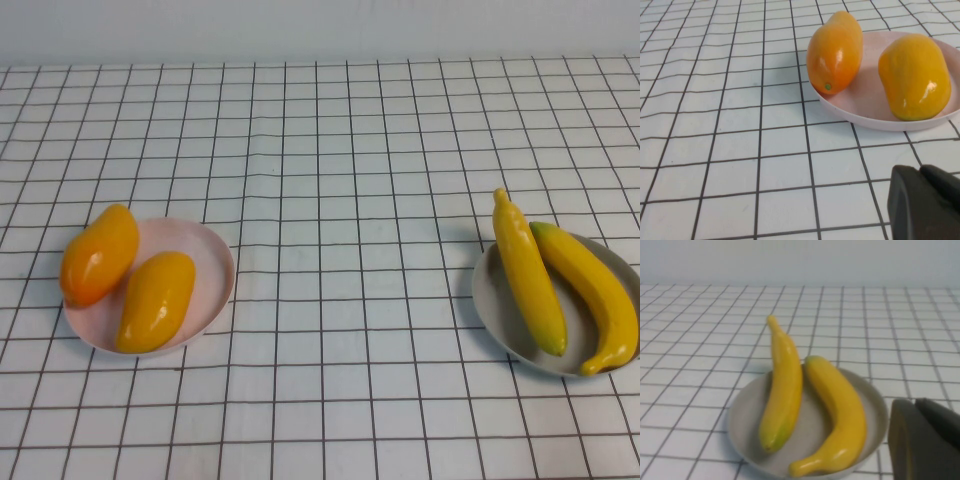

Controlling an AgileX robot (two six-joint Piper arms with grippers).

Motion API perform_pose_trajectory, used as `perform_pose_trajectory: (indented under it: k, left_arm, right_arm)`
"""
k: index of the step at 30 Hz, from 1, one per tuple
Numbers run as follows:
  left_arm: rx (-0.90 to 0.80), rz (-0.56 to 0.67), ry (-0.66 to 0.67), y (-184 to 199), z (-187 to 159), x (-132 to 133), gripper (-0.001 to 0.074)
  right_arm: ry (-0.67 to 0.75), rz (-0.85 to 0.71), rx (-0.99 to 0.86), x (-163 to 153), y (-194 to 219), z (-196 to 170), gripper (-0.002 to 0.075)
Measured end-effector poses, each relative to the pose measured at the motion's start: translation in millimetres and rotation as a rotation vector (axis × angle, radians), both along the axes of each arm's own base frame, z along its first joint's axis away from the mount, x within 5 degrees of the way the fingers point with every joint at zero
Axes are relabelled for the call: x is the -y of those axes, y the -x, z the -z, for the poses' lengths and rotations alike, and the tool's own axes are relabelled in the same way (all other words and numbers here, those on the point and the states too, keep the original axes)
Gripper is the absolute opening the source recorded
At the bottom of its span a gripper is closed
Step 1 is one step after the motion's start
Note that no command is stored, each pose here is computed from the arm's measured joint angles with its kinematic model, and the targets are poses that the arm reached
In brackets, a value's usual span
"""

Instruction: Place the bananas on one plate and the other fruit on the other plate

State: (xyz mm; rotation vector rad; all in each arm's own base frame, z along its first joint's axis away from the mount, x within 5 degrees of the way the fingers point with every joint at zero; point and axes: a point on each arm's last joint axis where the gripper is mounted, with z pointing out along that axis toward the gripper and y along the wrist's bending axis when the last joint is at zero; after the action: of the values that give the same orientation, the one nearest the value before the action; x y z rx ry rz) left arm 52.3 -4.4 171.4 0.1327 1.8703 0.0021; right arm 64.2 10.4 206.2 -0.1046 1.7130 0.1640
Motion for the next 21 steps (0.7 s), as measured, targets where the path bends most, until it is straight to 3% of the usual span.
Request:
perform_pose_trajectory:
  k: [9,21]
  left_arm:
    - [0.000,0.000,0.000,0,0,0,-0.0004]
    - [0.000,0.000,0.000,0,0,0,-0.0004]
  right_arm:
    - [0.002,0.249,0.079,15,8,13,-0.0015]
    - [-0.093,0.249,-0.152,13,11,34,-0.0015]
